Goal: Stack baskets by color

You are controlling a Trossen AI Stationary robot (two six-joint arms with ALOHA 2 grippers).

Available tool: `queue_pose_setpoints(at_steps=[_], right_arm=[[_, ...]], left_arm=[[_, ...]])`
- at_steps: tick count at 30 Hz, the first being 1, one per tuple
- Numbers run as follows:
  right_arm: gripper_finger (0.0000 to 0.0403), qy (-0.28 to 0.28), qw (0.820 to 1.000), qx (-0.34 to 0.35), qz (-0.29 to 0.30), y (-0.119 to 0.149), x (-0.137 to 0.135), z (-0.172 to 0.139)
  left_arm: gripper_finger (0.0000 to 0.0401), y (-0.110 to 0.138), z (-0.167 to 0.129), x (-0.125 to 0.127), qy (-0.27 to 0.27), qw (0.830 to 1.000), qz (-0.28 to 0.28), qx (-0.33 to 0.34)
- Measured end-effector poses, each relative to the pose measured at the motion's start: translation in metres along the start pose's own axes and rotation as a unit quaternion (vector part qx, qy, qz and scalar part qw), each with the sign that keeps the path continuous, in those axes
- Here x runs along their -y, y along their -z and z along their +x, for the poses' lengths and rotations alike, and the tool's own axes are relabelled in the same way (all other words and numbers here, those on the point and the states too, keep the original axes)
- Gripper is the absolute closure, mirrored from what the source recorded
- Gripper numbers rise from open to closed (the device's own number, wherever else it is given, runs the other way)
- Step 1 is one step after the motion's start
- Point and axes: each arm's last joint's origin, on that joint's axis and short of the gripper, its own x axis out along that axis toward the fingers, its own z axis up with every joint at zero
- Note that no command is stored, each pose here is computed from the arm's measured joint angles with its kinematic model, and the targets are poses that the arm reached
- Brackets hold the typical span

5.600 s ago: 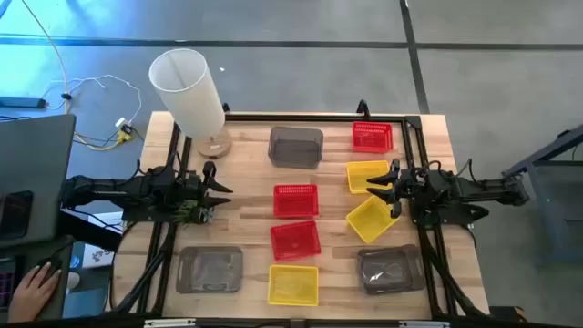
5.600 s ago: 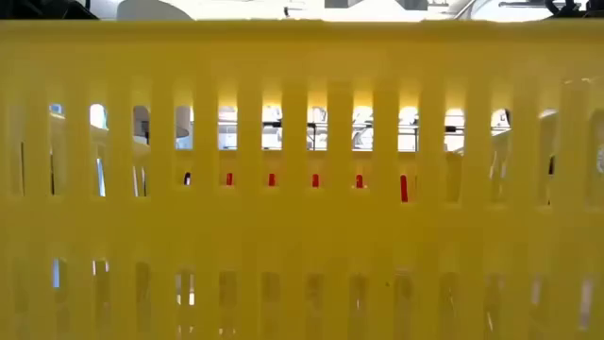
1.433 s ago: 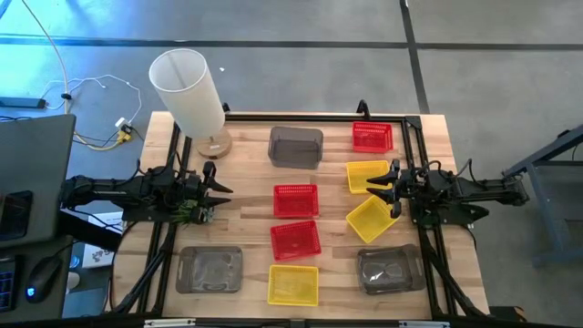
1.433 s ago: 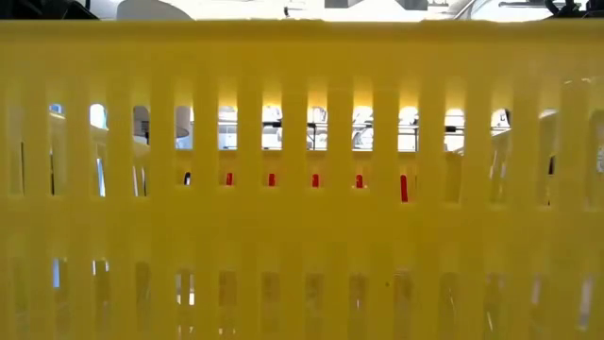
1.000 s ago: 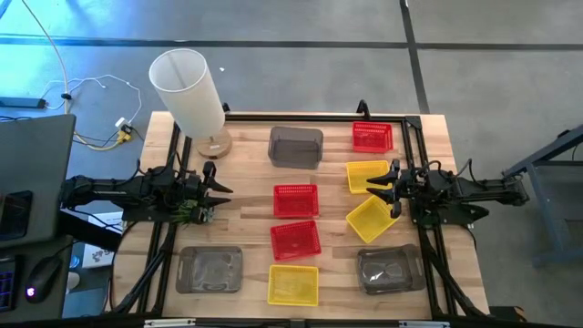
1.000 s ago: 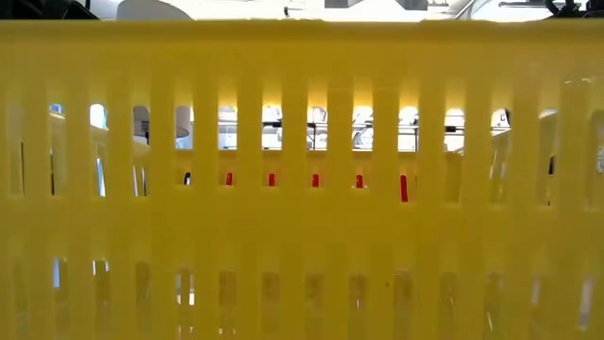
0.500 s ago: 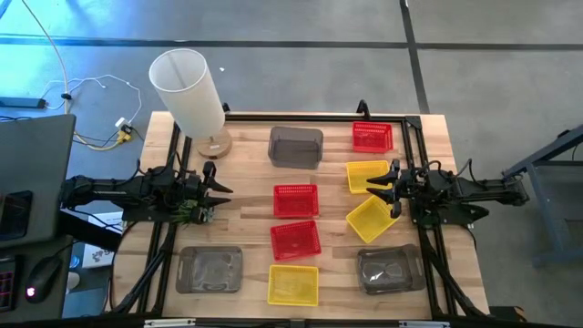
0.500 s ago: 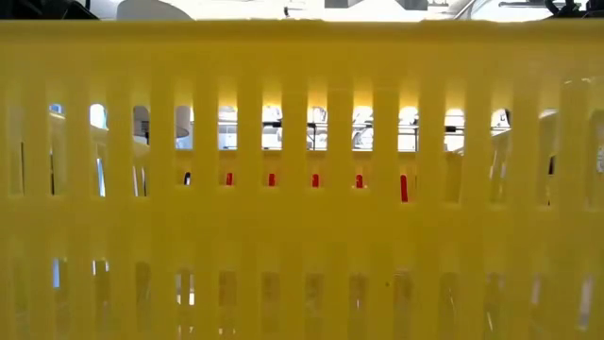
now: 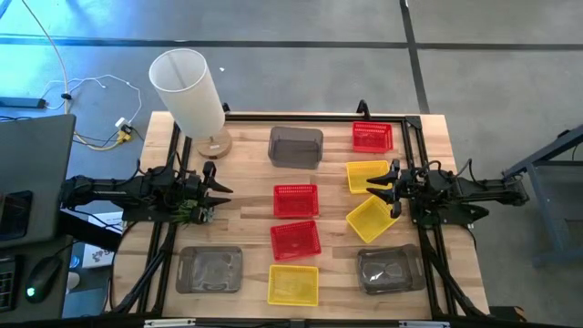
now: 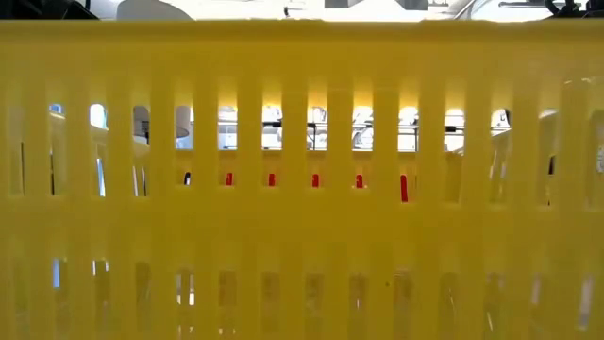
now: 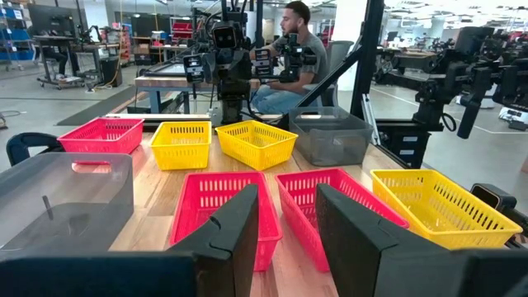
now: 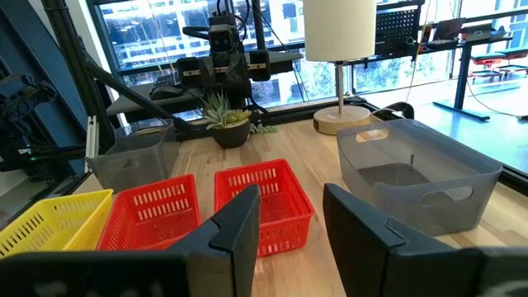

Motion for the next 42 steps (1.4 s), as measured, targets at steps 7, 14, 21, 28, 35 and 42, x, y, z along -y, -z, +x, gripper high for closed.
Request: queue_pose_setpoints(at_steps=[7, 14, 21, 28, 35, 42], right_arm=[[0.0277, 0.000, 1.000, 0.000, 0.000, 0.0001, 0.0000, 0.0000], [0.0277, 0.000, 1.000, 0.000, 0.000, 0.0001, 0.0000, 0.0000], [0.0277, 0.000, 1.000, 0.000, 0.000, 0.0000, 0.0000, 0.0000], [0.0277, 0.000, 1.000, 0.000, 0.000, 0.0001, 0.0000, 0.0000], [0.0277, 0.000, 1.000, 0.000, 0.000, 0.0000, 0.0000, 0.0000], [0.0277, 0.000, 1.000, 0.000, 0.000, 0.0000, 0.0000, 0.0000]], left_arm=[[0.0290, 0.0000, 0.0000, 0.0000, 0.000, 1.000, 0.000, 0.000], [0.0290, 0.0001, 0.0000, 0.0000, 0.000, 1.000, 0.000, 0.000], [0.0290, 0.0000, 0.0000, 0.0000, 0.000, 1.000, 0.000, 0.000], [0.0290, 0.0000, 0.0000, 0.0000, 0.000, 1.000, 0.000, 0.000], [0.0290, 0.0000, 0.0000, 0.0000, 0.000, 1.000, 0.000, 0.000], [0.0290, 0.0000, 0.0000, 0.0000, 0.000, 1.000, -0.010, 0.000]])
